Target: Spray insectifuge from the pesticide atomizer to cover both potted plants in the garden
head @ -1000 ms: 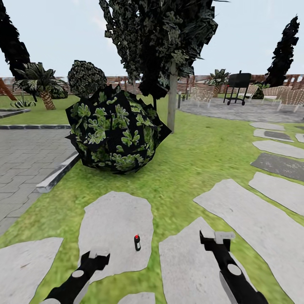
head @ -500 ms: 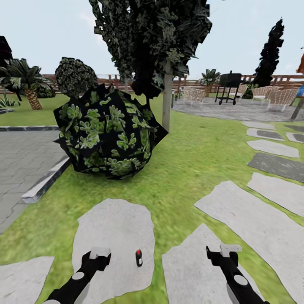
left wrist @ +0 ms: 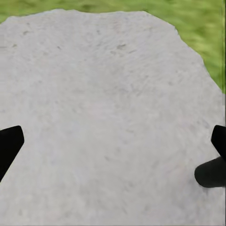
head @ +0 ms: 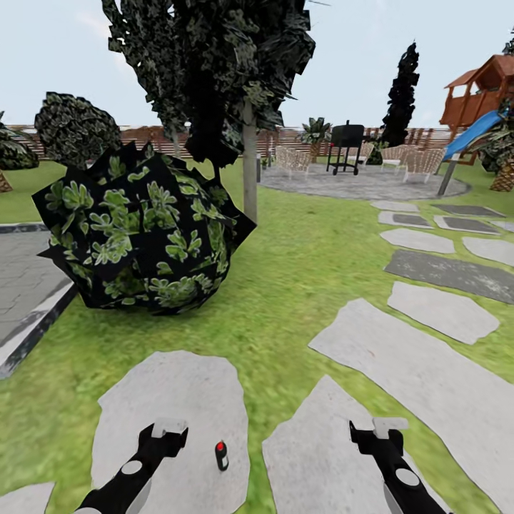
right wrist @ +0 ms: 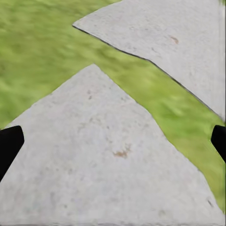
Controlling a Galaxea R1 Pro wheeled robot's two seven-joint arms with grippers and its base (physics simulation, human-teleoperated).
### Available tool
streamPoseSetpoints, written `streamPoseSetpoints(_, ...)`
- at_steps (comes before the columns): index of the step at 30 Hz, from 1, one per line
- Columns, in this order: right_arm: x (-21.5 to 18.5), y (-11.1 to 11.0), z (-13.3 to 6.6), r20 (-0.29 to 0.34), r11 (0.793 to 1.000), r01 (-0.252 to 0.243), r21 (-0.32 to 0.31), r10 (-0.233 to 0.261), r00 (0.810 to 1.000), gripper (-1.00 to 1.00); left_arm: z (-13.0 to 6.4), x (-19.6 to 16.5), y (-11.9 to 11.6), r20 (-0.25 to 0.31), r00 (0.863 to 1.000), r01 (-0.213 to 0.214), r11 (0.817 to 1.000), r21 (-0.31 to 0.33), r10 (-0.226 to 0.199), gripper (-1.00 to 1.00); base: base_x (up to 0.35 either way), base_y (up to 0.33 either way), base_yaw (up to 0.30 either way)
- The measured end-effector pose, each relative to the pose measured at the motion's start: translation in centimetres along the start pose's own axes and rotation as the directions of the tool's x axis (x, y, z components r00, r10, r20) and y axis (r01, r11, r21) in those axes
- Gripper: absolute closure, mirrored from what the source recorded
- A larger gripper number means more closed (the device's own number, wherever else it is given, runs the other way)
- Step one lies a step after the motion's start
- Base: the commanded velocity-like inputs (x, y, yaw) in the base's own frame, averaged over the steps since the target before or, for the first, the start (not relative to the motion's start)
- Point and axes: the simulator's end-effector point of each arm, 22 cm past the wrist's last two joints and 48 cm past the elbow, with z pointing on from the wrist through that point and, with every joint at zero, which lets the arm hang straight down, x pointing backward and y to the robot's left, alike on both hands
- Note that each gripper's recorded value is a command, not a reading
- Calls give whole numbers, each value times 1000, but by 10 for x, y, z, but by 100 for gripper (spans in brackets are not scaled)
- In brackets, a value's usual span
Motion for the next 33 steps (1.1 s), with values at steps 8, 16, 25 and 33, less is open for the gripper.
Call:
streamPoseSetpoints(8,0,1,0,0,1000,0,-1,0,1000,-100,0,-2,0,6,1000,1,1000,1,-1,-100,0,0,-300)
streamPoseSetpoints(16,2,2,0,-4,1000,0,-3,0,1000,-100,1,0,-1,1,1000,2,1000,2,-2,-100,0,0,-300)
streamPoseSetpoints(25,21,4,5,-39,1000,4,-5,-4,999,-100,7,21,-4,-36,999,4,1000,6,-4,-100,0,0,-114)
streamPoseSetpoints(33,43,6,9,-78,1000,10,-7,-10,997,-100,12,42,-6,-71,997,6,1000,9,-6,-100,0,0,-10)
